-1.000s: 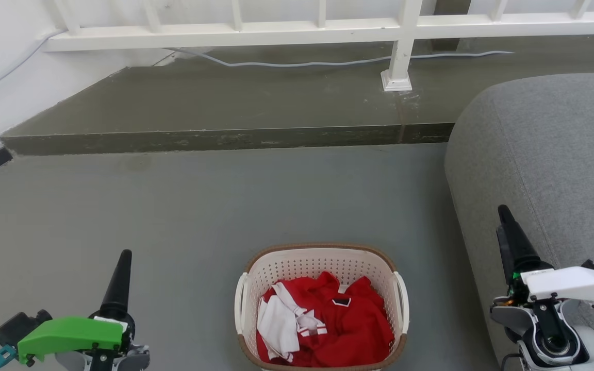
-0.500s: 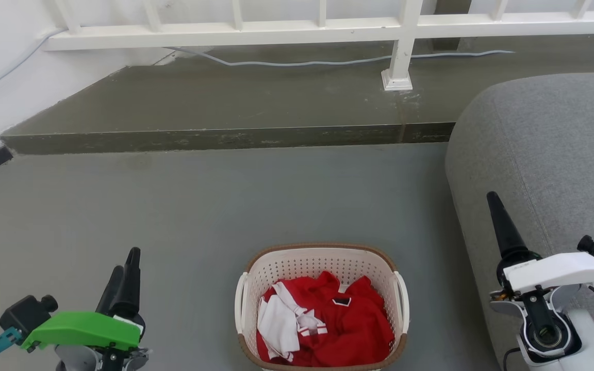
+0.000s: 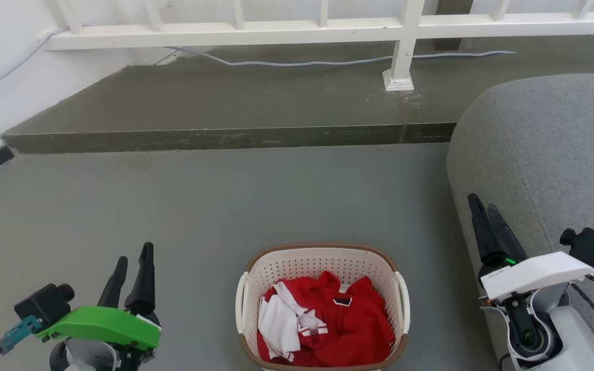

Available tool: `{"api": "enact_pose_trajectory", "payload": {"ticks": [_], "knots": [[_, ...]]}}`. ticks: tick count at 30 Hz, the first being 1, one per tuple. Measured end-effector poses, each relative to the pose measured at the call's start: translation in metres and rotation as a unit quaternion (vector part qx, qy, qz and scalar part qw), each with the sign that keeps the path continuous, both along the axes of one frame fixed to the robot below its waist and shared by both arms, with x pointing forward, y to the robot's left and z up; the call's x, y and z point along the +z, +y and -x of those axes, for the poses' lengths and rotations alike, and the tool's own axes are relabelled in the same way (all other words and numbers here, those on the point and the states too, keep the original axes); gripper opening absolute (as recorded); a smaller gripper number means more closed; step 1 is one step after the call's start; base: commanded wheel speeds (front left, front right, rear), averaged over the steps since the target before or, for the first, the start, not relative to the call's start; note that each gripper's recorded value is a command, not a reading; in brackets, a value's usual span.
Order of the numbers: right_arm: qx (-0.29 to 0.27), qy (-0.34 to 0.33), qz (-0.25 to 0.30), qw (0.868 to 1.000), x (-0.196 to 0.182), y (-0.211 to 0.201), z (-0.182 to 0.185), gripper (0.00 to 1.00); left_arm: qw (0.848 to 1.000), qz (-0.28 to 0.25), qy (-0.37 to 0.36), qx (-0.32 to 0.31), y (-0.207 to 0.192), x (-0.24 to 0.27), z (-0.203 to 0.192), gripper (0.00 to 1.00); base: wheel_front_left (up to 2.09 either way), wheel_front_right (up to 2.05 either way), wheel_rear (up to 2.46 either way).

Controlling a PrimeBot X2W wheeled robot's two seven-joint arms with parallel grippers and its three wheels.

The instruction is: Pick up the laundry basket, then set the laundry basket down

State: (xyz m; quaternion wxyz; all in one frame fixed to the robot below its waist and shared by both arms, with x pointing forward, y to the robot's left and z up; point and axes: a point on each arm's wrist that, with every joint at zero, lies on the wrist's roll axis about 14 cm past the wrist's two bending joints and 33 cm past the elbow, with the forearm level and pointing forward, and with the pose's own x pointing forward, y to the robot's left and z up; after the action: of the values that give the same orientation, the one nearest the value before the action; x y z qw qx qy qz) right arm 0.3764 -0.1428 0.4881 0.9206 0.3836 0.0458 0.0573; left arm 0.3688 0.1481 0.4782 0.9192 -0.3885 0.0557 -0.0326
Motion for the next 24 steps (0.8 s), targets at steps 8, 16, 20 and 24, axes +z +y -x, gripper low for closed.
{"api": "enact_pose_trajectory", "payload": {"ticks": [8,16,20,24], "knots": [[0.001,-0.013,0.061,0.998,0.001,0.002,0.0,1.0,0.998,-0.054,-0.019,-0.004,-0.003,0.006,-0.001,1.0,0.0,0.0,0.0],[0.007,-0.029,0.112,0.993,0.004,0.006,-0.002,1.0,0.994,-0.096,-0.04,-0.012,-0.009,0.012,-0.001,1.0,0.0,0.0,0.0],[0.011,-0.043,0.138,0.989,0.008,0.01,-0.003,1.0,0.992,-0.115,-0.058,-0.014,-0.011,0.02,-0.003,1.0,0.0,0.0,0.0],[0.016,-0.056,0.162,0.985,0.012,0.013,-0.004,1.0,0.987,-0.138,-0.075,-0.017,-0.014,0.027,-0.006,1.0,0.0,0.0,0.0]]}}
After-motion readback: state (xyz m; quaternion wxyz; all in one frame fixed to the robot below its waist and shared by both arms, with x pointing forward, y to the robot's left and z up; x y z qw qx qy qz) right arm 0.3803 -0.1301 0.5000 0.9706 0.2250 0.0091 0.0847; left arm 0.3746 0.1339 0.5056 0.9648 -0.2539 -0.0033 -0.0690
